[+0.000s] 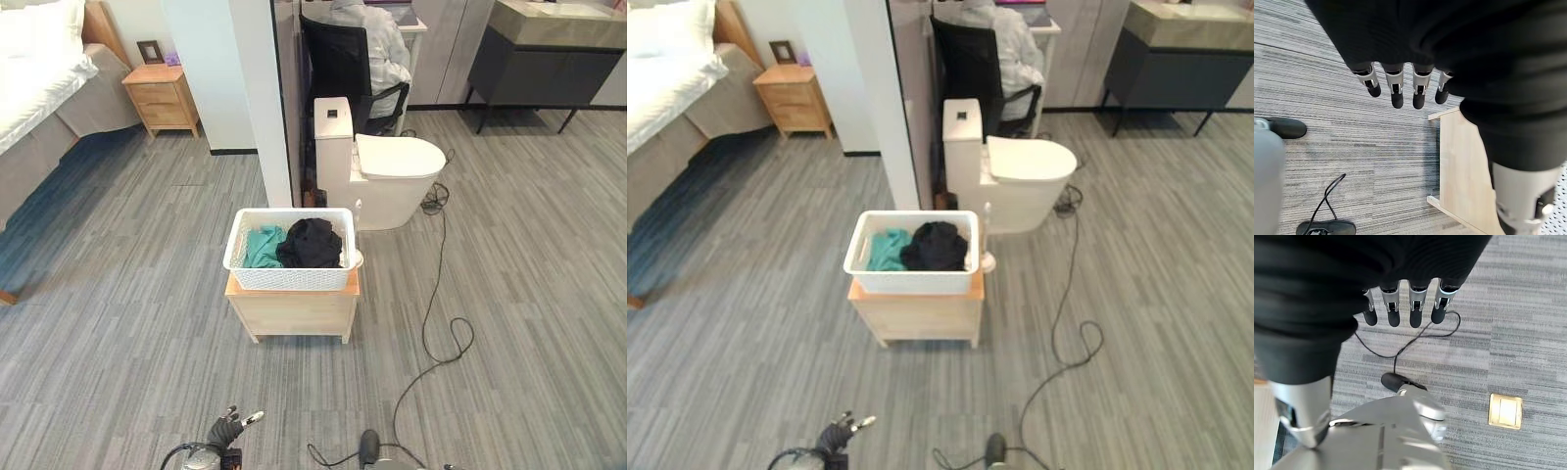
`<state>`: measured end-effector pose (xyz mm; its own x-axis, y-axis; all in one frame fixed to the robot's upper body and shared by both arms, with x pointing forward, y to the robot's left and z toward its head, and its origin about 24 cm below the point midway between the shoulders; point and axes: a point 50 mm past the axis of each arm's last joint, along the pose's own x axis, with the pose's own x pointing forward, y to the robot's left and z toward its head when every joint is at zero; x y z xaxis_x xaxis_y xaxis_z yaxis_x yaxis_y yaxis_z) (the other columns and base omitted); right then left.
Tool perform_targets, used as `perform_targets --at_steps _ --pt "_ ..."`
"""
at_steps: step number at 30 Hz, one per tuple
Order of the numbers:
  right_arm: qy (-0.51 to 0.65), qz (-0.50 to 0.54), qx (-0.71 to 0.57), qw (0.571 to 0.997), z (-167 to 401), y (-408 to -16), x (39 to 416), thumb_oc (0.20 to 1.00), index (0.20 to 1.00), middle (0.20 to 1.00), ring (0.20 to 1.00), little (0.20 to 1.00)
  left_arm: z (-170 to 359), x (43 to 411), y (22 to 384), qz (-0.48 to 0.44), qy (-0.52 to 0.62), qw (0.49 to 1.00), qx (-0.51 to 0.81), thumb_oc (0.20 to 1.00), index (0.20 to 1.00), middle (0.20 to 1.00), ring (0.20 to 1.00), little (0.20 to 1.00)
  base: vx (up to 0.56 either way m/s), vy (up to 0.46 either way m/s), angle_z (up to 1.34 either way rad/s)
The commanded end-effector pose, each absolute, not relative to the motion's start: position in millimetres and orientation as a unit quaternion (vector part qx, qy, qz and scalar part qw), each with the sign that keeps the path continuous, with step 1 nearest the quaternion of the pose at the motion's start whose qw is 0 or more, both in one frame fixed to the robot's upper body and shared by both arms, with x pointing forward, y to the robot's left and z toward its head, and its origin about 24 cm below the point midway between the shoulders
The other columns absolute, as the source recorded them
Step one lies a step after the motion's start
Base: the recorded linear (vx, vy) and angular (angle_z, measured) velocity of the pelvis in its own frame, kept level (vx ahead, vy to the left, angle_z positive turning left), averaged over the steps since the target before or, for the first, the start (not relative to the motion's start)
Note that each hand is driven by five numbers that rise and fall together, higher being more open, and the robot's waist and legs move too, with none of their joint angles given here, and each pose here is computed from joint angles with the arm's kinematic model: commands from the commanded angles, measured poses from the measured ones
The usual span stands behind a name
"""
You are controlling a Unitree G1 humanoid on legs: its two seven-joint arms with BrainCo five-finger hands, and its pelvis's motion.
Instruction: Grab the laundry basket,head to the washer,open it,put in the laundry and shut it.
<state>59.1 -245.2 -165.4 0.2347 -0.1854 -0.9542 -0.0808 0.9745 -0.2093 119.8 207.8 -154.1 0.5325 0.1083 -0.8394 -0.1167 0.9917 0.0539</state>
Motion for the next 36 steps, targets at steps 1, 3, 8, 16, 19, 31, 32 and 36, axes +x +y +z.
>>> perform_targets --at_steps 1,3,8,16,19,31,32,36 --pt "0.622 -0.047 -0.106 0.774 -166 -246 54 1.000 1.000 1.000 1.000 1.000 -145 129 232 0.099 0.453 0.886 0.007 1.000 1.000 1.000 1.000 1.000 0.18 -0.430 0.32" --pt "0.566 -0.066 -0.098 0.816 -158 -250 86 1.000 1.000 1.000 1.000 1.000 -141 134 238 0.118 0.437 0.892 0.000 1.000 1.000 1.000 1.000 1.000 0.06 -0.286 0.27" --pt "0.384 -0.084 -0.110 0.913 -109 -265 169 1.000 1.000 1.000 1.000 1.000 -126 149 244 0.156 0.370 0.915 -0.028 1.000 1.000 1.000 1.000 1.000 0.12 -0.076 -0.10" --pt "0.269 -0.085 -0.089 0.955 -70 -255 219 1.000 1.000 1.000 1.000 1.000 -98 174 246 0.165 0.280 0.945 -0.041 1.000 1.000 1.000 1.000 1.000 0.22 0.159 0.08" --pt "0.260 -0.076 -0.067 0.960 -70 -243 219 1.000 1.000 1.000 1.000 1.000 -89 176 251 0.167 0.254 0.952 -0.039 1.000 1.000 1.000 1.000 1.000 0.34 0.328 -0.39" --pt "0.217 -0.061 -0.011 0.974 -55 -224 230 1.000 1.000 1.000 1.000 1.000 -19 204 290 0.213 0.104 0.971 0.037 1.000 1.000 1.000 1.000 1.000 0.18 0.213 -0.20" --pt "0.212 -0.061 -0.014 0.975 -53 -226 231 1.000 1.000 1.000 1.000 1.000 -8 204 297 0.228 0.078 0.970 0.044 1.000 1.000 1.000 1.000 1.000 0.17 0.034 -0.02" --pt "0.206 -0.059 -0.028 0.976 -48 -228 237 1.000 1.000 1.000 1.000 1.000 36 215 308 0.263 -0.019 0.961 0.083 1.000 1.000 1.000 1.000 1.000 0.16 -0.014 -0.07"
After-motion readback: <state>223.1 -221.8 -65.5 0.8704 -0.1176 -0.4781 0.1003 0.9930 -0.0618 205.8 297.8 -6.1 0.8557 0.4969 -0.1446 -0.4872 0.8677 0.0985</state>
